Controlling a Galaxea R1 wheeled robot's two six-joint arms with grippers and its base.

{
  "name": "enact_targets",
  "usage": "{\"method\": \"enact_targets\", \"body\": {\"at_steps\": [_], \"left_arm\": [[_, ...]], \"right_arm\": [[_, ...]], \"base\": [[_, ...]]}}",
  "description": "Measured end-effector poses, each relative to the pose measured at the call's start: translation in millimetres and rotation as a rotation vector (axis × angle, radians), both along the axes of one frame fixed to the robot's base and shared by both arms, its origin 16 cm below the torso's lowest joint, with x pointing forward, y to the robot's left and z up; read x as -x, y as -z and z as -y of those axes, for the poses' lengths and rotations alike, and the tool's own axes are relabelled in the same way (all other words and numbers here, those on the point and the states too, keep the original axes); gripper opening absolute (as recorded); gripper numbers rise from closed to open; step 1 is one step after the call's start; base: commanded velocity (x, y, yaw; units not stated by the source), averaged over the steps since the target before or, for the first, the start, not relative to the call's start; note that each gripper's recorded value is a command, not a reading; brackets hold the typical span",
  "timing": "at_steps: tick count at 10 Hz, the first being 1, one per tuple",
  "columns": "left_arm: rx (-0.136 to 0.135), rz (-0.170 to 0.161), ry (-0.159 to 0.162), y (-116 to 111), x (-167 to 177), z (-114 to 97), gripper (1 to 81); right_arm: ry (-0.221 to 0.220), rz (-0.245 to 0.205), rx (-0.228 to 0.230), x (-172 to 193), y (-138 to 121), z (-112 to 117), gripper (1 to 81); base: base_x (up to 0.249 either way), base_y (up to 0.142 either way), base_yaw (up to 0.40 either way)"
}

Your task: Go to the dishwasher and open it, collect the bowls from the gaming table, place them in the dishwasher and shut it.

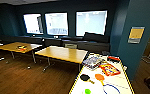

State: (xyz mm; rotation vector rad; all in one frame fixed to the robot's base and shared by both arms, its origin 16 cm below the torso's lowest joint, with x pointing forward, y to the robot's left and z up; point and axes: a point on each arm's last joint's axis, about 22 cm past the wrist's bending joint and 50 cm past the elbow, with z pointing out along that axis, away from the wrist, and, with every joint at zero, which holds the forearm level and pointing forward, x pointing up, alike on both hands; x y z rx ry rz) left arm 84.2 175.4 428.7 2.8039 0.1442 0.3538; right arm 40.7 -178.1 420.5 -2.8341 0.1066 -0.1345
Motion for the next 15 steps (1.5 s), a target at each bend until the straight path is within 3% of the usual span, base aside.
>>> {"method": "enact_targets", "body": {"at_steps": [4, 6, 8, 9, 11, 12, 14, 15], "left_arm": [[0.000, -0.001, 0.000, 0, 2, 0, 81.1], [0.000, -0.019, 0.002, 2, 18, 0, 81.1], [0.000, 0.027, -0.003, -3, -18, 0, 81.1], [-0.001, 0.028, -0.003, -3, -18, -1, 81.1], [0.000, -0.025, 0.000, 2, 19, 0, 81.1], [0.001, -0.028, 0.001, 2, 20, 0, 81.1], [-0.003, 0.013, -0.003, -1, -7, -2, 81.1], [-0.002, 0.006, -0.002, 0, -3, -2, 81.1]], "right_arm": [[-0.001, -0.006, 0.000, 5, 0, 0, 81.1], [-0.002, -0.021, 0.000, 20, 1, 0, 81.1], [0.004, 0.025, 0.000, -15, -1, 0, 81.1], [0.005, 0.028, 0.000, -15, -1, 0, 81.1], [-0.002, -0.019, 0.000, 14, 1, 0, 81.1], [-0.001, -0.010, 0.000, 8, 1, 0, 81.1], [-0.001, -0.003, -0.001, 4, 0, -1, 81.1], [-0.001, -0.004, 0.000, 5, 0, 0, 81.1]], "base": [[0.021, 0.000, 0.000], [0.051, 0.000, -0.041], [0.000, 0.000, -0.142], [0.000, 0.000, -0.173], [0.000, 0.000, -0.201], [0.000, 0.000, -0.227], [0.000, 0.000, -0.234], [0.000, 0.000, -0.234]]}}
